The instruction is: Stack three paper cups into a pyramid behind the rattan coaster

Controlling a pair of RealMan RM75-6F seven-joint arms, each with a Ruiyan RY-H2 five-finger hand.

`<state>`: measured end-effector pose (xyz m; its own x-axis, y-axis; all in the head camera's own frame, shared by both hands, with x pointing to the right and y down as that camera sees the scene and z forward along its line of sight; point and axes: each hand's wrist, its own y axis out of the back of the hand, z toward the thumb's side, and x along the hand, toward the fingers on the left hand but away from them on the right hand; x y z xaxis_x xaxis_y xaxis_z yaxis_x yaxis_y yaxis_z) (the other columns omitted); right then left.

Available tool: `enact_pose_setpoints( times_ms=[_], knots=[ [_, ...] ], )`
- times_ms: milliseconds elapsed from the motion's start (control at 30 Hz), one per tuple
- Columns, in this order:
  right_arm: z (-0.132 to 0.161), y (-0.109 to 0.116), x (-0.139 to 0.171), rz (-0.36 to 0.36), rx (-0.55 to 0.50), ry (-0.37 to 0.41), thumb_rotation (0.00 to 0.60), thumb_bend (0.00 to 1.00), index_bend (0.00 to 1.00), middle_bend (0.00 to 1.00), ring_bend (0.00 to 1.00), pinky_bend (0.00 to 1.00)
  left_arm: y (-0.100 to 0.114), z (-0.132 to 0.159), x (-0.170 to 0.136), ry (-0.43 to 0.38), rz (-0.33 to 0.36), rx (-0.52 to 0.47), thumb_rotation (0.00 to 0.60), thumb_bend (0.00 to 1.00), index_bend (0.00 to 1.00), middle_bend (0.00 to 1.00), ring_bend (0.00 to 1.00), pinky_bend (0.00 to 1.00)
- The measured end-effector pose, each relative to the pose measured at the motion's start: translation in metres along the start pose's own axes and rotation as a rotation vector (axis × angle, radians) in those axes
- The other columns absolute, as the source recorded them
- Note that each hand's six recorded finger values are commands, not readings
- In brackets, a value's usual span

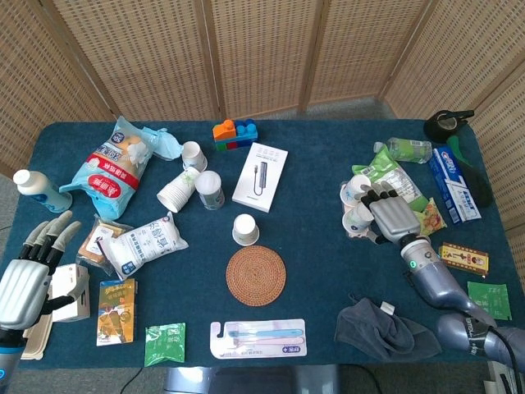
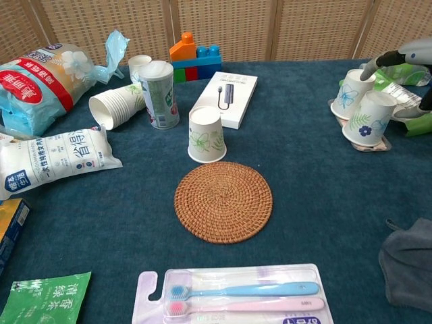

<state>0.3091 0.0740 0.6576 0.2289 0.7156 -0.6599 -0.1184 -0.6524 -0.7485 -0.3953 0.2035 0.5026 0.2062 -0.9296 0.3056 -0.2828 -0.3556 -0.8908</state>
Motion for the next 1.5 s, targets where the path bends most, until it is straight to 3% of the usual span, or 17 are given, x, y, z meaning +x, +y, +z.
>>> enact_pose_setpoints(
  times_ms=[1033, 1500],
  knots=[
    [-0.015, -0.011, -0.014, 0.058, 0.025, -0.034, 0.600, 0.34, 0.19, 0.00, 0.00, 0.00, 0.007, -0.002, -0.006, 0.008, 0.020, 0.012, 0.600, 0.40, 0.05, 0.00, 0.00, 0.09],
    [-0.017, -0.014, -0.023, 0.071, 0.031, -0.044, 0.600, 0.33, 0.30, 0.00, 0.00, 0.00, 0.010, -0.004, -0.008, 0.015, 0.031, 0.013, 0.600, 0.40, 0.05, 0.00, 0.00, 0.09]
  ],
)
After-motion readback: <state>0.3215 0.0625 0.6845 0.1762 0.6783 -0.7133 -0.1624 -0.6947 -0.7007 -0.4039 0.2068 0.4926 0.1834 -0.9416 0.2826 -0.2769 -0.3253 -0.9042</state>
